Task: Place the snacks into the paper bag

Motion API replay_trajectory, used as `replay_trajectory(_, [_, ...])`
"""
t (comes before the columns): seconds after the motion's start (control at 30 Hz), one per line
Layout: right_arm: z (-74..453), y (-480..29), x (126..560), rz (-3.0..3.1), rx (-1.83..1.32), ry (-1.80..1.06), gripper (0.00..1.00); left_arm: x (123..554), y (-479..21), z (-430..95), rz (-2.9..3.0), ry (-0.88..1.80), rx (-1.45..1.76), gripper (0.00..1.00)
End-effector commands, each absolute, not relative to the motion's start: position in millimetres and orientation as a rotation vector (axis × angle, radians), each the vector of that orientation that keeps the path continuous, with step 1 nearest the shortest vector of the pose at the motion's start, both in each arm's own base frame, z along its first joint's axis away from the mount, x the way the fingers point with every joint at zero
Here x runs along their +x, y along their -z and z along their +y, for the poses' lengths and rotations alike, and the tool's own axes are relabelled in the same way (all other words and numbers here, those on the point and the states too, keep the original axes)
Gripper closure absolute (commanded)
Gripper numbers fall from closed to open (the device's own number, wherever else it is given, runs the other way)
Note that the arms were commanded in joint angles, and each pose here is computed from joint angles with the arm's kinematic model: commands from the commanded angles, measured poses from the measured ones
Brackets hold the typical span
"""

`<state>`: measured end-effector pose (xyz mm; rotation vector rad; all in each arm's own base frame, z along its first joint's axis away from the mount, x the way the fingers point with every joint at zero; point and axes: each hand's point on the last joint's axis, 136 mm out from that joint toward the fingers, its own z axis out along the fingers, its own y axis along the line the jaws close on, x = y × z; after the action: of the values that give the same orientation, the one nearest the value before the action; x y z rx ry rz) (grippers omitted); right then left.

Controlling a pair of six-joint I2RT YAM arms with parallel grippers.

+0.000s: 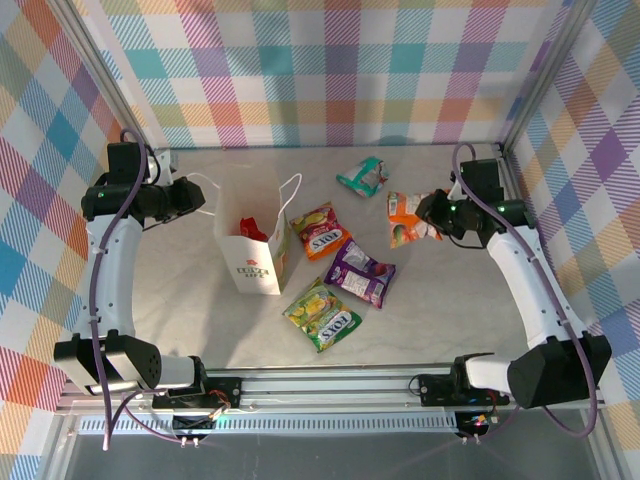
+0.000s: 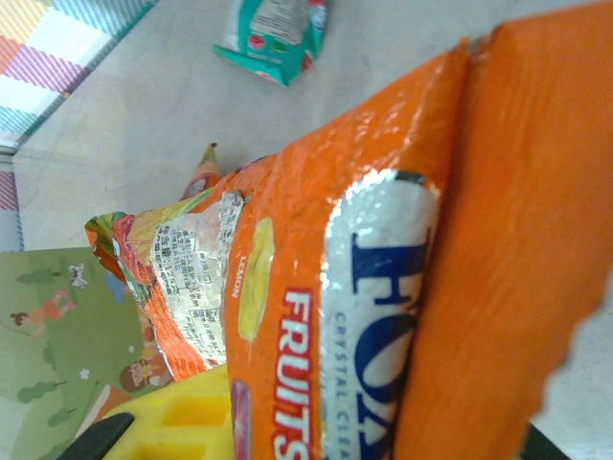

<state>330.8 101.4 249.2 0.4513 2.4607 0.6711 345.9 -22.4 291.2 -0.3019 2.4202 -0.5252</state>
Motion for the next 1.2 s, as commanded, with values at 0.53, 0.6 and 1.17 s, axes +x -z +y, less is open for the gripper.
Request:
replay_trajectory(0.53, [157.1, -351.7, 369.3, 2.212, 0.222, -0.777, 0.74, 341.8, -297.9, -25.5, 2.405, 0.538, -0.320, 0.81])
replay_trajectory(0.6, [164.1, -358.6, 370.5, 2.199, 0.195, -0.781, 0.74, 341.6, -298.2, -25.0, 2.404, 0.535, -0.321, 0.81])
replay_trajectory(1.17, [223.1, -426.4, 352.5, 2.046, -0.039, -0.886, 0.74, 347.8, -295.8, -25.6, 2.409, 0.542, -0.309, 0.81])
